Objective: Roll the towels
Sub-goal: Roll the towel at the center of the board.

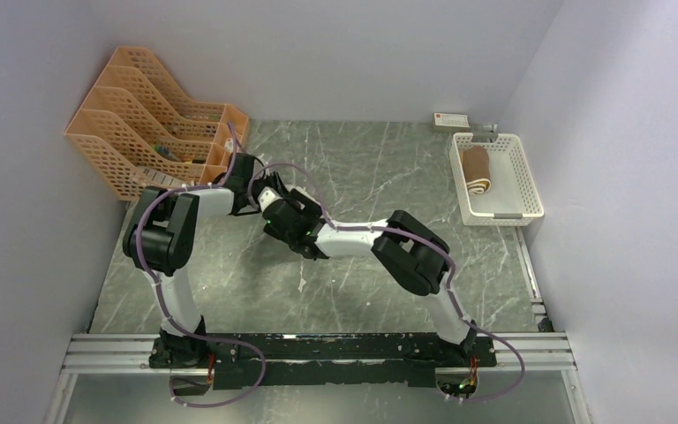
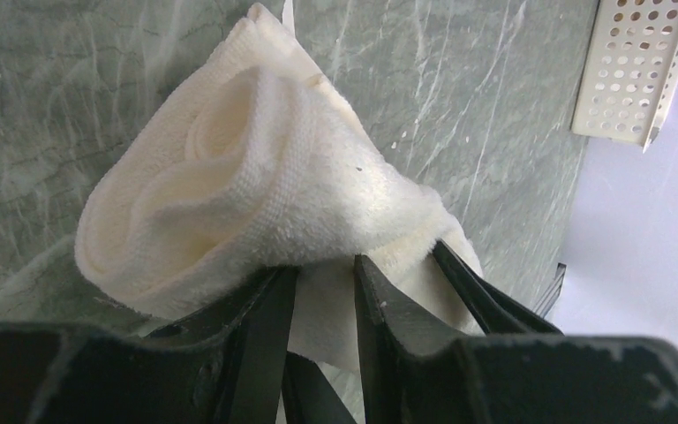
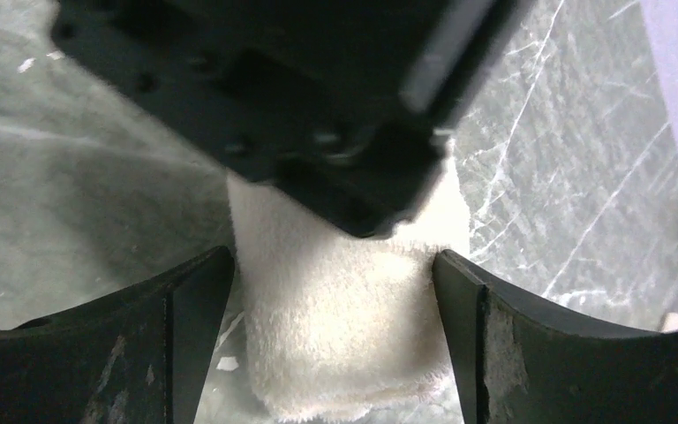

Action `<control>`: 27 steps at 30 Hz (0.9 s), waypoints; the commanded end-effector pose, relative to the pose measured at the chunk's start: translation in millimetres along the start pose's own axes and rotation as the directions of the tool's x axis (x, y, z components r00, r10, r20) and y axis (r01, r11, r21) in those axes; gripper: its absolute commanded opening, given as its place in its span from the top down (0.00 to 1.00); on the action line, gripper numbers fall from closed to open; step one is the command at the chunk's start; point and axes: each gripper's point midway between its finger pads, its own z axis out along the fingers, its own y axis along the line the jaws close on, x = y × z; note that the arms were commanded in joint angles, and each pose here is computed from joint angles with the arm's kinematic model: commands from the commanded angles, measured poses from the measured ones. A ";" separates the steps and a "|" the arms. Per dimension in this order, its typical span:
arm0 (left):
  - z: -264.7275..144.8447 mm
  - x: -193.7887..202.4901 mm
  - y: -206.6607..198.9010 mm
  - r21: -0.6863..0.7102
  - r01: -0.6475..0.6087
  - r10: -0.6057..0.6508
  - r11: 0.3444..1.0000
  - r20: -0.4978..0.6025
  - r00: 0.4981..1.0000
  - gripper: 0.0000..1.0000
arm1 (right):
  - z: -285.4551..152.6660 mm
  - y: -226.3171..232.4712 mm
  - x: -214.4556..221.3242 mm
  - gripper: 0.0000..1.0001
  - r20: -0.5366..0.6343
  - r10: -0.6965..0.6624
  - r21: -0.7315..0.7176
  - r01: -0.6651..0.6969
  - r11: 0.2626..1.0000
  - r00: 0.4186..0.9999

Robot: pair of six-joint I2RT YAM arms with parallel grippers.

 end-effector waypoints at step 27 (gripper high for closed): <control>-170.7 -102.4 -39.0 0.017 -0.030 0.020 0.999 0.419 0.908 0.48 | 14.3 -16.1 73.6 1.00 -0.338 0.571 -0.502 -0.657 0.563 0.748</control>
